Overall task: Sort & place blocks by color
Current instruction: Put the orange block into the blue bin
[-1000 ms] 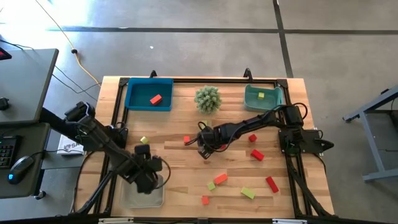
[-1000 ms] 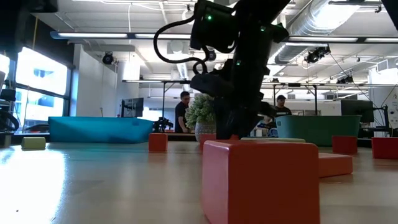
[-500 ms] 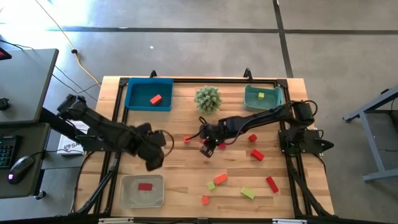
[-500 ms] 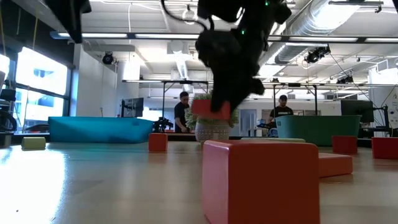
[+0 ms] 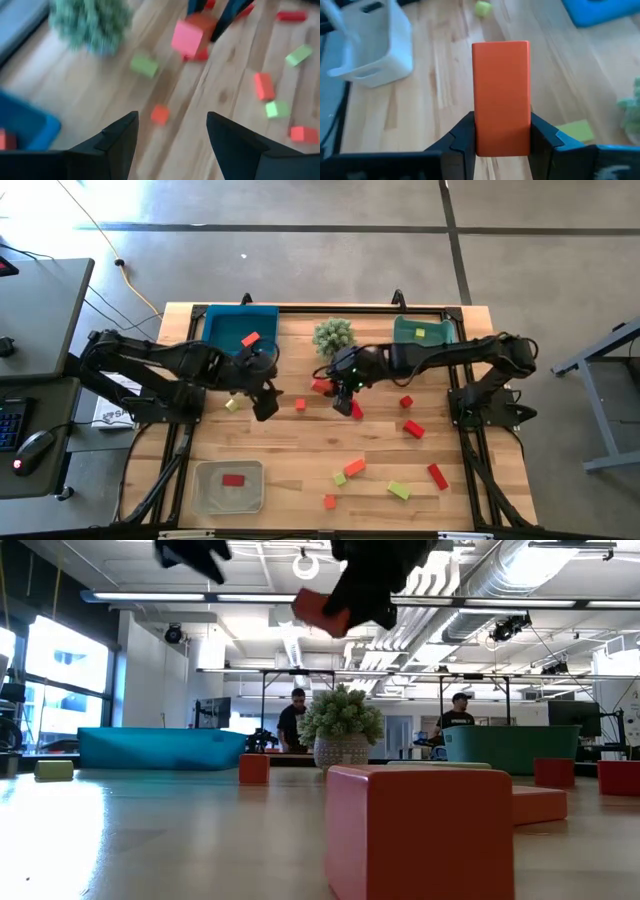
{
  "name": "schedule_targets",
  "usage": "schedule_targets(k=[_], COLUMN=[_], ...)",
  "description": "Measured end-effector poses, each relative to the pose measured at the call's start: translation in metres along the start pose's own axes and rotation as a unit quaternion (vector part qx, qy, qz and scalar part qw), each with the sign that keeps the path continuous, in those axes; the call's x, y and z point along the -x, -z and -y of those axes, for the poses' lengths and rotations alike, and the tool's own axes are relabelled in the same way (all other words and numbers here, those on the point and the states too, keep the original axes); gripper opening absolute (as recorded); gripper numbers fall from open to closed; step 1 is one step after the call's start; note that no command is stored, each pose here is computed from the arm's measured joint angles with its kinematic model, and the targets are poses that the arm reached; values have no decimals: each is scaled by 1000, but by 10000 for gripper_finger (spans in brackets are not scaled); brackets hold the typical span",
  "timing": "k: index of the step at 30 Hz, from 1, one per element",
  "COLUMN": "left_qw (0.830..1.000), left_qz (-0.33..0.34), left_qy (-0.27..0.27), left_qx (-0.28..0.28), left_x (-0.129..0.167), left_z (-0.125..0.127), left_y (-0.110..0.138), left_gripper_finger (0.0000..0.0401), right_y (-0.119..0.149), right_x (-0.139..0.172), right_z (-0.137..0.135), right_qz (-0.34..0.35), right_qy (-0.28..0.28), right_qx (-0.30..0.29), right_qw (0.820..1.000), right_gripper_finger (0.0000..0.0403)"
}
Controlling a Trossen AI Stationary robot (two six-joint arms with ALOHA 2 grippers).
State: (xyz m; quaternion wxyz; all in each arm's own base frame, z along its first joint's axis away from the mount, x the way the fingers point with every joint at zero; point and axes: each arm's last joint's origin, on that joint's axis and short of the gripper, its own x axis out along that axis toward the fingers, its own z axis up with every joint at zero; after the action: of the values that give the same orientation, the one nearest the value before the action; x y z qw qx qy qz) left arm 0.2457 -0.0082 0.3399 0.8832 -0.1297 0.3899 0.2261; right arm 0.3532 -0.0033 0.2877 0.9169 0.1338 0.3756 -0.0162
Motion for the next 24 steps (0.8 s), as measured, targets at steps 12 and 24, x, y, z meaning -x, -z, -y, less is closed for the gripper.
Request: schedule_targets(k=[12, 24], left_qw=[992, 991], left_qz=[74, 97], left_qy=[37, 63], left_qx=[-91, -70], left_x=[-13, -36], left_z=[-5, 0], left_y=[-26, -40], left_gripper_finger=[225, 225], right_y=[-13, -16], right_x=[25, 26], right_z=[13, 19], right_qz=[45, 57], right_qy=[-71, -81], right_qx=[107, 143], right_qw=[991, 985], right_gripper_finger=[102, 102])
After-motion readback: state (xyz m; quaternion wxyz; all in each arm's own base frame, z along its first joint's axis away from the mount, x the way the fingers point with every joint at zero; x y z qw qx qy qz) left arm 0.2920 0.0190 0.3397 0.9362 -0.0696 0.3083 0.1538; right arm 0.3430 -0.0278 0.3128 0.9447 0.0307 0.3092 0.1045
